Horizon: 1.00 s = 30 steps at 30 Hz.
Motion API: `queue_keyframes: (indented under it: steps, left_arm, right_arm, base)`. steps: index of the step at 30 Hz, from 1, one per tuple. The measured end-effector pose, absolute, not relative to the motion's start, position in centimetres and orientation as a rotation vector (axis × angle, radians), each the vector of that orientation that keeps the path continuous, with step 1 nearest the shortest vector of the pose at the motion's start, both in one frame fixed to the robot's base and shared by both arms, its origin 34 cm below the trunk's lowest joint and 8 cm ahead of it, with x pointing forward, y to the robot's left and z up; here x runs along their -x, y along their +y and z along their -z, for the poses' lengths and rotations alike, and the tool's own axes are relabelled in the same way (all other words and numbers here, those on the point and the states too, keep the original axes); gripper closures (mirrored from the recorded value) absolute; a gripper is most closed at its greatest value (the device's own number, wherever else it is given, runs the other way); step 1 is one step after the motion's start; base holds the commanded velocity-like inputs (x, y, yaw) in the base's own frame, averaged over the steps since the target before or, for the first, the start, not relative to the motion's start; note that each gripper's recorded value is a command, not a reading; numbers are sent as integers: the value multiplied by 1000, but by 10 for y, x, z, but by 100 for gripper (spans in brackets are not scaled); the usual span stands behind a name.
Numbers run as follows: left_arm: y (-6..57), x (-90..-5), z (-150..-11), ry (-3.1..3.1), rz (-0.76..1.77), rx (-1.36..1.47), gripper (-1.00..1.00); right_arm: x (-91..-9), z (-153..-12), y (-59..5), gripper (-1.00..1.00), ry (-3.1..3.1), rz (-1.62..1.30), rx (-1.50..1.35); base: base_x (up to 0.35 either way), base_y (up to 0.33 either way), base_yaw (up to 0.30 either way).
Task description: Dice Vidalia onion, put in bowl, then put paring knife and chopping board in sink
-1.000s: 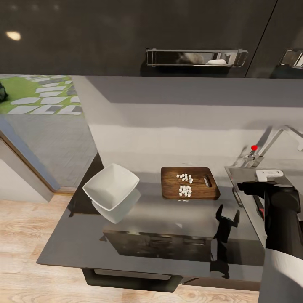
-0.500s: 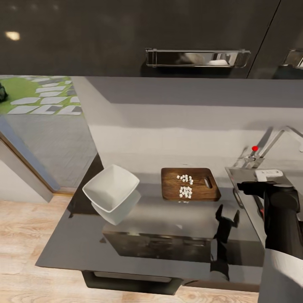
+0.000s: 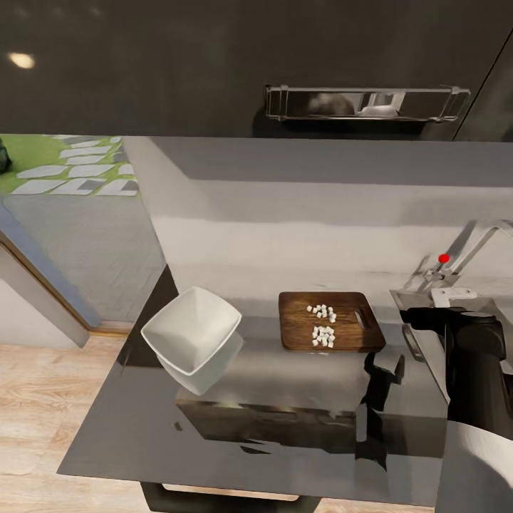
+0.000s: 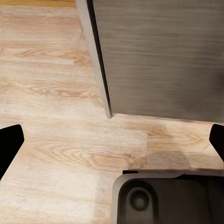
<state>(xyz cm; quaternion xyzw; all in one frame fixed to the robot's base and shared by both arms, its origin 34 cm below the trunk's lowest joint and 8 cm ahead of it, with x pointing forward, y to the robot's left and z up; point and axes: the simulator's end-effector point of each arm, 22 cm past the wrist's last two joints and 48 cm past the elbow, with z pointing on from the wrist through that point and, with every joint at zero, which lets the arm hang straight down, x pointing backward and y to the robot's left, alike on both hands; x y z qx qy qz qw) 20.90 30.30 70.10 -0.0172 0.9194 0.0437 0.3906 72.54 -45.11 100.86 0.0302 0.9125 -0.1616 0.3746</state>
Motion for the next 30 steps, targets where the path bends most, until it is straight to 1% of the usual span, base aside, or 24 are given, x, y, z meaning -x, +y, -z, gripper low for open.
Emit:
queue_keyframes:
  steps: [13,21,30]
  left_arm:
    - [303,-209,-701,2336,-112,44,-100]
    - [303,-209,-701,2336,-112,44,-100]
    - [303,-209,-701,2337,-112,44,-100]
  right_arm:
    - [-727,-1007,-445,-100,2337,395,-74]
    - [-737,-1002,-407,-100,2348,344,1]
    - [-738,-1001,-400,-100,2352,334,13]
  base:
    - [50,0,0]
    - [3,0,0]
    - [0,0,0]
